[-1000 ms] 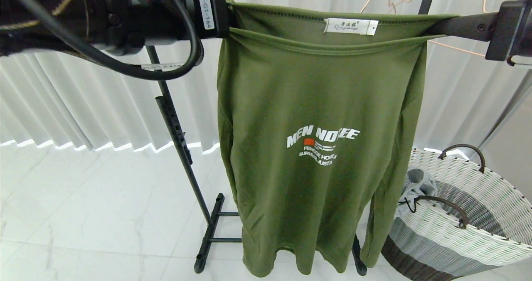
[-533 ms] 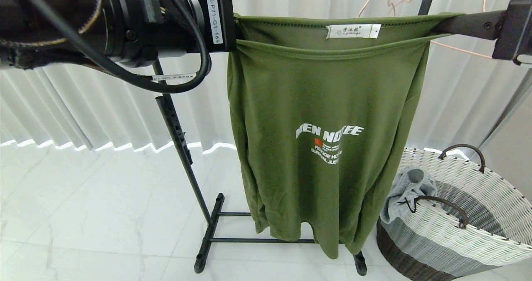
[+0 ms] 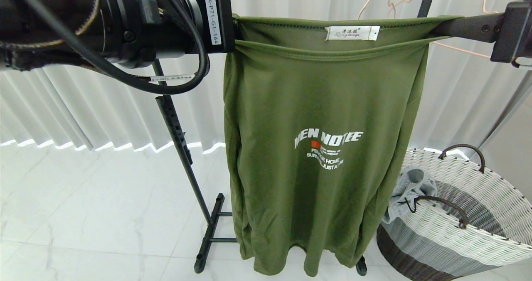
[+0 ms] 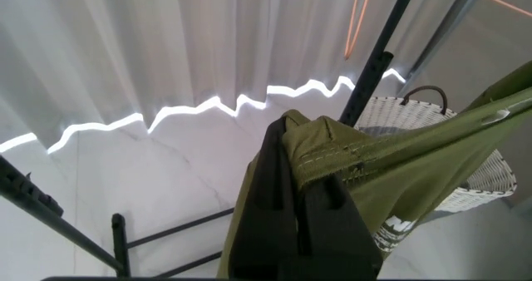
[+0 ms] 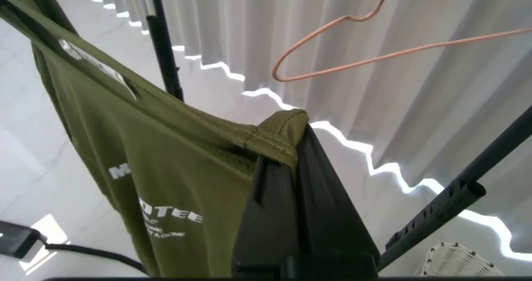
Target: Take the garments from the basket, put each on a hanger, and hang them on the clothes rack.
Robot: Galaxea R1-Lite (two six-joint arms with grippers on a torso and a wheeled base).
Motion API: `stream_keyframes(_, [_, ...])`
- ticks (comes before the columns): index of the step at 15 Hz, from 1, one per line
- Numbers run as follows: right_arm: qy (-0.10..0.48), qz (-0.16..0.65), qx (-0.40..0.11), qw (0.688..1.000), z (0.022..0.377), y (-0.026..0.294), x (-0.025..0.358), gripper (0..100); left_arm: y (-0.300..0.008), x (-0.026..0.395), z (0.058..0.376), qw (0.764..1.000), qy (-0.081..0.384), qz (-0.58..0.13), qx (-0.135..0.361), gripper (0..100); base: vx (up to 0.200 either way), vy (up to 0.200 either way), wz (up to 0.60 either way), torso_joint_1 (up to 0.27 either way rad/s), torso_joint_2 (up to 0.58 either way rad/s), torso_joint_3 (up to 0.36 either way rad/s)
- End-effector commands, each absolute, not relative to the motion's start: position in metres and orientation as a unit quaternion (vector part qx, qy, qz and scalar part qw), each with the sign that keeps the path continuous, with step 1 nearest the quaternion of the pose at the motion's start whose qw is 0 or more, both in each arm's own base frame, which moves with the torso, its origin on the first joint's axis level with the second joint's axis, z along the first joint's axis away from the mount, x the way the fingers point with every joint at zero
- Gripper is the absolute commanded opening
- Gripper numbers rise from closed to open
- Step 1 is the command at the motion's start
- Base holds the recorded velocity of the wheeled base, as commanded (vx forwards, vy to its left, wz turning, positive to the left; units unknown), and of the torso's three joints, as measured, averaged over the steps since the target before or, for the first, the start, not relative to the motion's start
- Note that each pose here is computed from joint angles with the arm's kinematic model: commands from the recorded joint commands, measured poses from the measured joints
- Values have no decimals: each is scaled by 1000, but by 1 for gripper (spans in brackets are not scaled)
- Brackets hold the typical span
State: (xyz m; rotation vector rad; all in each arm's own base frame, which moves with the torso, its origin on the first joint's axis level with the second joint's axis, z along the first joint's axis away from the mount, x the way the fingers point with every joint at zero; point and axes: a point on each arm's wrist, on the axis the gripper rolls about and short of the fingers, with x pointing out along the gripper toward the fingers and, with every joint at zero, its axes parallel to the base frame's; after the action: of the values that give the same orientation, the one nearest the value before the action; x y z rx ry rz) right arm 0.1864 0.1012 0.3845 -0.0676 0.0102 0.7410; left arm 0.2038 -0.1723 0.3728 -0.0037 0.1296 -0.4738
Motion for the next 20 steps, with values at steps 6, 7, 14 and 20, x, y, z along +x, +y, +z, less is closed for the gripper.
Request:
stream_keyframes(6, [7,362,-33,932,384,101,186,0,-172,204,372,970,65,-234,-1,0,0,0,0,0,0,0])
stream_keyframes(7, [8,362,-34,932,383,101,187,0,-172,204,371,970,67,-234,-1,0,0,0,0,0,0,0])
stream_keyframes(14, [19,363,-36,931,375,100,184,0,-167,198,363,969,79,-233,5,0,0,0,0,0,0,0])
stream_keyframes(20, [20,364,-35,930,375,101,184,0,-167,197,364,969,78,-234,5,0,0,0,0,0,0,0])
